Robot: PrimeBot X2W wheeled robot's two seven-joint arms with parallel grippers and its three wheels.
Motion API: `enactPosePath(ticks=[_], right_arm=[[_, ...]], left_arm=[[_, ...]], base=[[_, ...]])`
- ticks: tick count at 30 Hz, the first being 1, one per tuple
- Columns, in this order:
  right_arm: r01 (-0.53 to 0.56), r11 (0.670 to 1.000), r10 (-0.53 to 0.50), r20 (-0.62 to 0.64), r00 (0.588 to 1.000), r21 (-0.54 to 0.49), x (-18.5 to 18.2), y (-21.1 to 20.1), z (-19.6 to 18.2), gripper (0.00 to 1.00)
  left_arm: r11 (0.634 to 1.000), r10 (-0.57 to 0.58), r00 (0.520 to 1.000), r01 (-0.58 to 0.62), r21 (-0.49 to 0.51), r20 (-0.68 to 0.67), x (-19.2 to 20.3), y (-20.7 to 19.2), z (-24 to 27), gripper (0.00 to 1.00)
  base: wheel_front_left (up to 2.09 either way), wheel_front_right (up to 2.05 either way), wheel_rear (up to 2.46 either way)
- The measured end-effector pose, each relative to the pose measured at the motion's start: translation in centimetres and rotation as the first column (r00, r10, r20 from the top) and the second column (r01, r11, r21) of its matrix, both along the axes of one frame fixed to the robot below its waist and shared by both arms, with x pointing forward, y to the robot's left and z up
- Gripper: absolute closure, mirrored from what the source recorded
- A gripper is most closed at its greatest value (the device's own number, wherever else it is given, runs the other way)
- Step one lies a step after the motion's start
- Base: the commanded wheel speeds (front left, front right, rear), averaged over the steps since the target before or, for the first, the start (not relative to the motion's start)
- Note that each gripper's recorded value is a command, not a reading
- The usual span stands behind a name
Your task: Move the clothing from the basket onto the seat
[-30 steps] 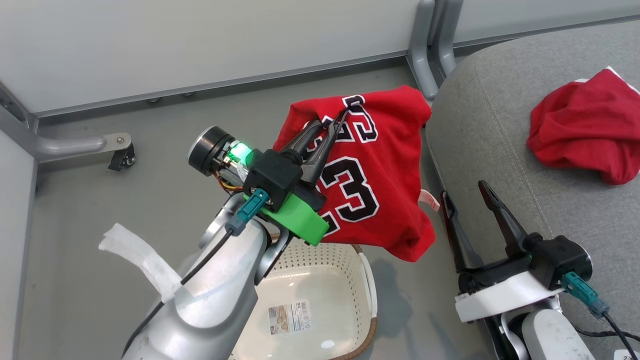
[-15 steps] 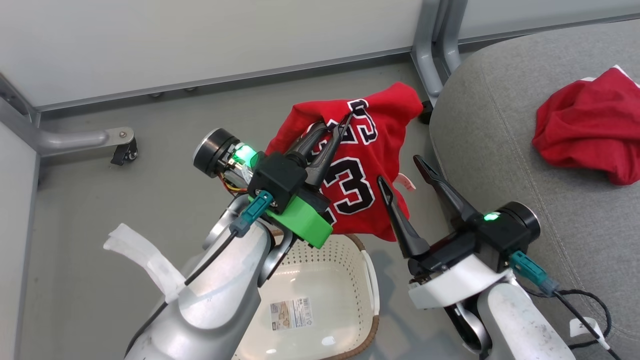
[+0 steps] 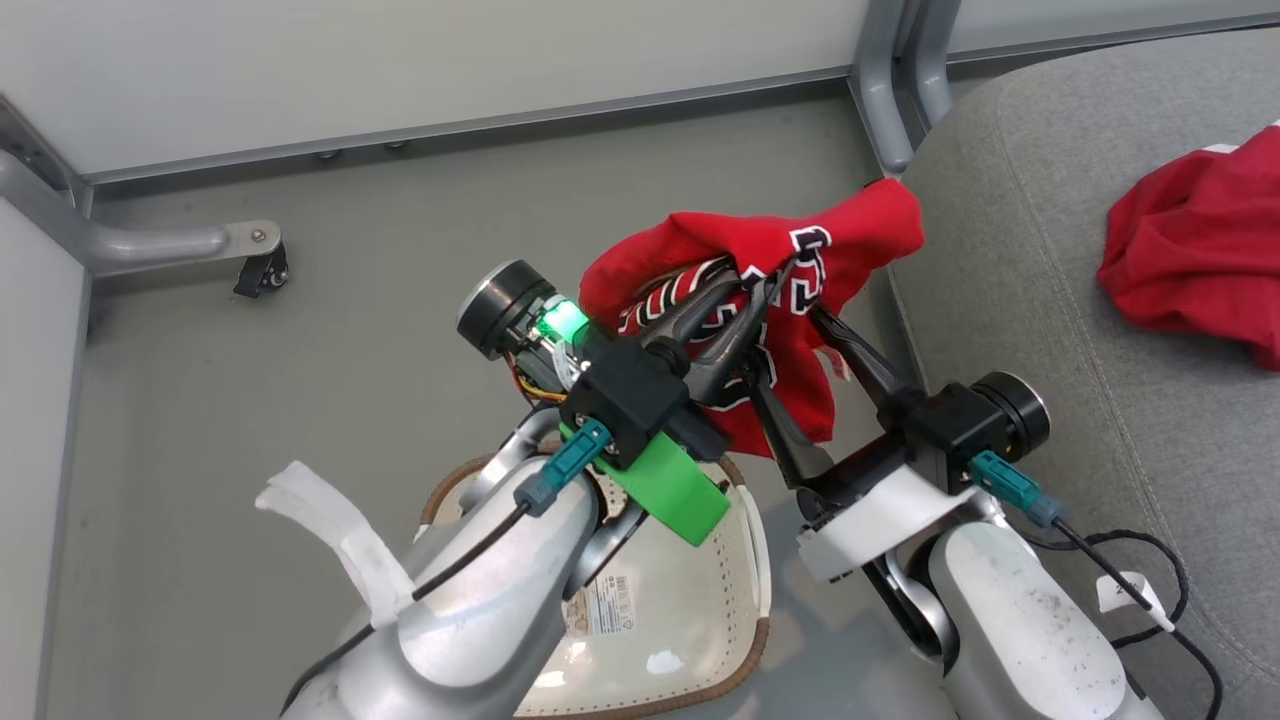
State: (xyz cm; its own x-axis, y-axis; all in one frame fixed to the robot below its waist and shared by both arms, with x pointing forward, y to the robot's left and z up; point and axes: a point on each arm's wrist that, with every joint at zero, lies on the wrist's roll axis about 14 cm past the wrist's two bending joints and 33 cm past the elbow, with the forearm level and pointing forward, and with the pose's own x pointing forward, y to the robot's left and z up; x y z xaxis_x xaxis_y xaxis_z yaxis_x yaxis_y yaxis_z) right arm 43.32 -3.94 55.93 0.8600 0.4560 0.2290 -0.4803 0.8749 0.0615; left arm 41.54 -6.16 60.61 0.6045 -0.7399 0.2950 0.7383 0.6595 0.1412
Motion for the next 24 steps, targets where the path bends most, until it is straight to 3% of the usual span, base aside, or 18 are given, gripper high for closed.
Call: enactPosePath(ticks=[13,14,15,16,24], right_arm=[[-0.035,0.999,0.035,0.005,0.999,0.035,0.8,1.2,0.8,0.00],[-0.036,0.999,0.036,0.004,0.999,0.037,0.8,1.2,0.8,0.50],[-0.037,0.999,0.037,0.003,0.999,0.039,0.8,1.3,0.8,0.85],[-0.037,0.998,0.037,0.003,0.999,0.046,0.8,1.3,0.9,1.00],[-0.042,0.997,0.042,0.002,0.999,0.063,0.8,1.4,1.1,1.00]], left_arm=[[0.998,-0.057,0.998,0.057,-0.032,-0.001,-2.2,-1.4,0.8,1.00],[0.998,-0.058,0.998,0.058,-0.033,0.003,-2.2,-1.4,0.9,1.00],[0.998,-0.057,0.998,0.058,-0.035,0.006,-2.2,-1.4,1.1,1.00],[0.998,-0.058,0.998,0.058,-0.035,0.008,-2.3,-1.4,1.2,1.00],[0.999,-0.028,1.000,0.028,-0.037,0.003,-1.8,-0.8,1.2,1.00]], base=[[0.00,0.00,0.00],[0.00,0.00,0.00],[0.00,0.00,0.00],[0.00,0.00,0.00],[0.00,0.00,0.00]])
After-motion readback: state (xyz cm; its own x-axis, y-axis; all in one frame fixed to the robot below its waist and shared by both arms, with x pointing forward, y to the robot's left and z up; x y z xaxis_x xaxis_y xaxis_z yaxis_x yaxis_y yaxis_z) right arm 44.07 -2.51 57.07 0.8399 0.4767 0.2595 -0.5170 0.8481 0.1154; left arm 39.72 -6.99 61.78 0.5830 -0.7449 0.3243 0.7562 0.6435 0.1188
